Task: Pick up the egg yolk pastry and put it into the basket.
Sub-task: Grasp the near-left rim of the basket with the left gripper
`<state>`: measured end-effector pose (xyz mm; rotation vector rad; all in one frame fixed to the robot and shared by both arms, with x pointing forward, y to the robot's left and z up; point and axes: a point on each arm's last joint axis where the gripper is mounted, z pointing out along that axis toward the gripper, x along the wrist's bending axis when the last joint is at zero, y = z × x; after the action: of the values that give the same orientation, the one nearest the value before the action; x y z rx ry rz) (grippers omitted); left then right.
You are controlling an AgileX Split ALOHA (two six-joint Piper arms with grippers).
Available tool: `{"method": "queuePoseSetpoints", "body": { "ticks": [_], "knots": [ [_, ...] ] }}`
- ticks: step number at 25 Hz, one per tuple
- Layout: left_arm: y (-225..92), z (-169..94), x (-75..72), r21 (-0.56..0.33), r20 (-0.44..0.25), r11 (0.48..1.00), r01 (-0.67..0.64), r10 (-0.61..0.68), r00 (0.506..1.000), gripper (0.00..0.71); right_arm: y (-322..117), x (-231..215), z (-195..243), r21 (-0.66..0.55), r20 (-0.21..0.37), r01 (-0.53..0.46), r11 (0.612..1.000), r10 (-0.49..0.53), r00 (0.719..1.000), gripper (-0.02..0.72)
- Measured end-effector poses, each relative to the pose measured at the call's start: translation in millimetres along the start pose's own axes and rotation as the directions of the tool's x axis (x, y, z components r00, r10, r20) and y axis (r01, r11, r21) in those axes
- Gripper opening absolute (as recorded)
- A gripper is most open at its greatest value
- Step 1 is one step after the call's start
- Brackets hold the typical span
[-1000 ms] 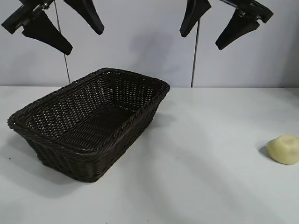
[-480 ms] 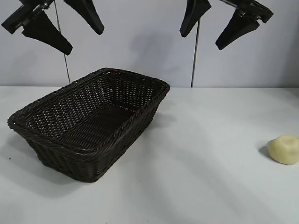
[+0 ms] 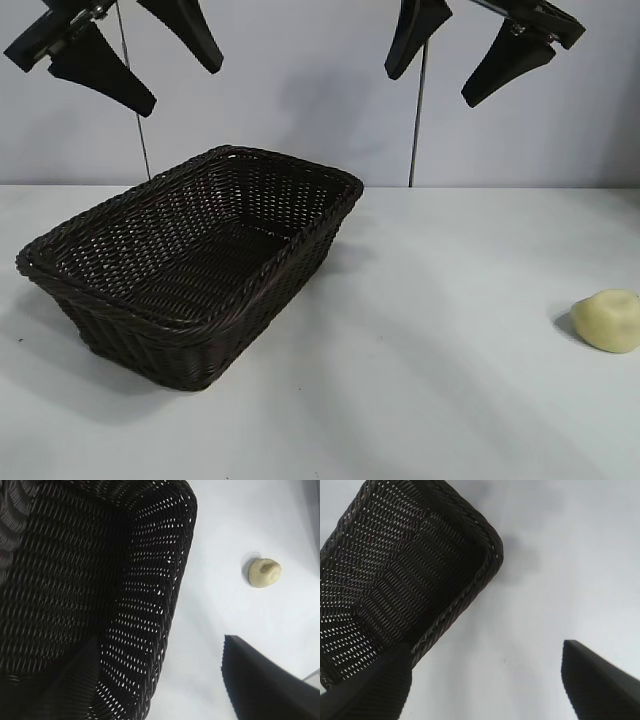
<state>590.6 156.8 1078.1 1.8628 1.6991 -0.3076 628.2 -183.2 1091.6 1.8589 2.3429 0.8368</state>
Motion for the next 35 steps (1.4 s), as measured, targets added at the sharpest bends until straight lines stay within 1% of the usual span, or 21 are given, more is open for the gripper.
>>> {"method": "queuePoseSetpoints", "body": {
  "ticks": [3,9,12,15,20,25,29,32,35],
  "knots": [
    [-4.8,-7.9,-3.7,0.014,0.002,0.999,0.046,-0.046,0.999,0.507,-0.4,0.0,0.0,0.004,0.000,0.000,1.000,0.000,1.000,0.589],
    [-24.3,-28.0,-8.5,0.000,-0.004,0.989,0.145,-0.145,0.989,0.507,-1.0,0.1,0.0,0.011,-0.001,0.000,1.000,0.000,1.000,0.589],
    [-36.4,-34.6,-4.7,-0.019,-0.039,0.983,0.183,-0.184,0.982,0.507,-1.1,0.1,0.0,0.012,-0.001,0.000,1.000,0.000,1.000,0.589],
    [-50.0,-37.5,1.3,-0.049,-0.064,0.966,0.252,-0.255,0.965,0.507,-1.1,0.1,0.0,0.012,-0.001,0.000,1.000,0.000,1.000,0.589],
    [-78.3,-34.8,14.6,-0.098,-0.063,0.914,0.394,-0.401,0.914,0.507,-1.1,0.1,0.0,0.012,-0.001,0.000,1.000,0.000,1.000,0.589],
    [-103.8,-22.5,32.6,-0.133,-0.066,0.846,0.516,-0.527,0.847,0.507,-1.2,0.1,0.0,0.013,-0.001,0.000,1.000,0.000,1.000,0.589],
    [-110.3,-13.4,42.0,-0.159,-0.061,0.790,0.592,-0.606,0.793,0.507,-1.2,0.1,0.0,0.013,-0.001,0.000,1.000,0.000,1.000,0.589],
    [-110.5,-10.3,45.5,-0.187,-0.043,0.762,0.620,-0.637,0.770,0.507,-1.2,0.1,0.0,0.013,-0.001,0.000,1.000,0.000,1.000,0.589],
    [-112.3,-7.2,48.7,-0.198,-0.037,0.735,0.648,-0.666,0.745,0.507,-1.2,0.1,0.0,0.013,-0.001,0.000,1.000,0.000,1.000,0.589]
  ]
}}
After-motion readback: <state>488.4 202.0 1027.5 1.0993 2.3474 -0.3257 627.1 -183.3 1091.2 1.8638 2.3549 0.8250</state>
